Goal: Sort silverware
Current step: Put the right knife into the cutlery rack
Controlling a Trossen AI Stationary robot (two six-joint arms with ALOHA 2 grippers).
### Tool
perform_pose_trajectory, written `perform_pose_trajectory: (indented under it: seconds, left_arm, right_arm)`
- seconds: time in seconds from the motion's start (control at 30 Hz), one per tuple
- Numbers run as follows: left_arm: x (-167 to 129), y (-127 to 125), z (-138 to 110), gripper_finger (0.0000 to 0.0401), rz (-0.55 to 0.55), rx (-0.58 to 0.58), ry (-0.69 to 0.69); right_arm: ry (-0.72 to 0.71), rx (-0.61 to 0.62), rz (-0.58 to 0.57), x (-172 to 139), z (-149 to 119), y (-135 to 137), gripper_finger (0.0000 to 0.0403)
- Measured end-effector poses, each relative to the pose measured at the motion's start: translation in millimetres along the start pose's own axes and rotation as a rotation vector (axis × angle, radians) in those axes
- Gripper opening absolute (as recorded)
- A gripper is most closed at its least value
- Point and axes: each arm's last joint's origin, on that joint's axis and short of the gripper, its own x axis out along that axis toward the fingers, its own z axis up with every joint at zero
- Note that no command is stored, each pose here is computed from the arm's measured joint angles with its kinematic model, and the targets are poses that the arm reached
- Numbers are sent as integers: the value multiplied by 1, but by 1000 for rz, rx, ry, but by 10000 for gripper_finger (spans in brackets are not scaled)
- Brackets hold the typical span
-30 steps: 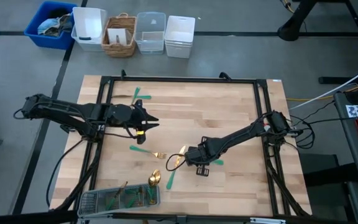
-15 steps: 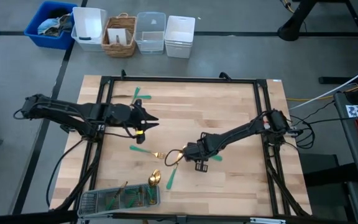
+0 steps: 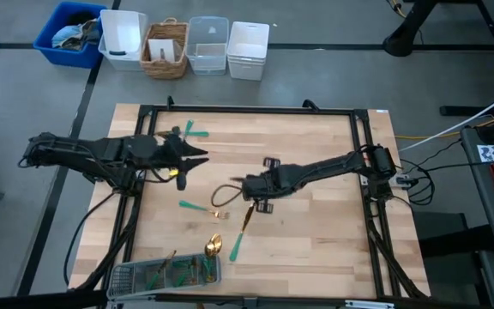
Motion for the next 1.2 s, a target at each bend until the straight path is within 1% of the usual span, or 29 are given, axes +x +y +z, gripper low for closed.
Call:
perform_pose_trajectory:
  seconds: [0.1,0.3,0.4,0.57,0.67,0.97,1.07,1.1,1.2]
  left_arm:
    - [-10,4,4,90,24,-24,-40]
    - [-22,10,8,90,105,-48,-95]
    - [-24,12,9,90,157,-38,-106]
    - [-25,16,10,90,270,-32,-122]
    - [-25,18,11,90,299,-42,-136]
    - [-23,25,13,90,347,-55,-144]
    - [-21,25,12,90,353,-51,-138]
    - [-21,25,12,90,355,-36,-132]
    - [-16,23,11,90,330,63,-100]
  right_arm:
    - [-66,-22,-107,-10,13,-13,41]
    - [-184,-40,-359,-32,36,-38,41]
    - [-223,-19,-468,-42,44,-50,41]
    - [-287,10,-605,-56,57,-65,41]
    - [-339,28,-639,-63,65,-69,41]
    - [-508,18,-670,-77,86,-70,41]
    - [-556,44,-674,-81,91,-71,41]
    - [-567,47,-676,-82,92,-71,41]
    - [-608,65,-663,-84,95,-71,41]
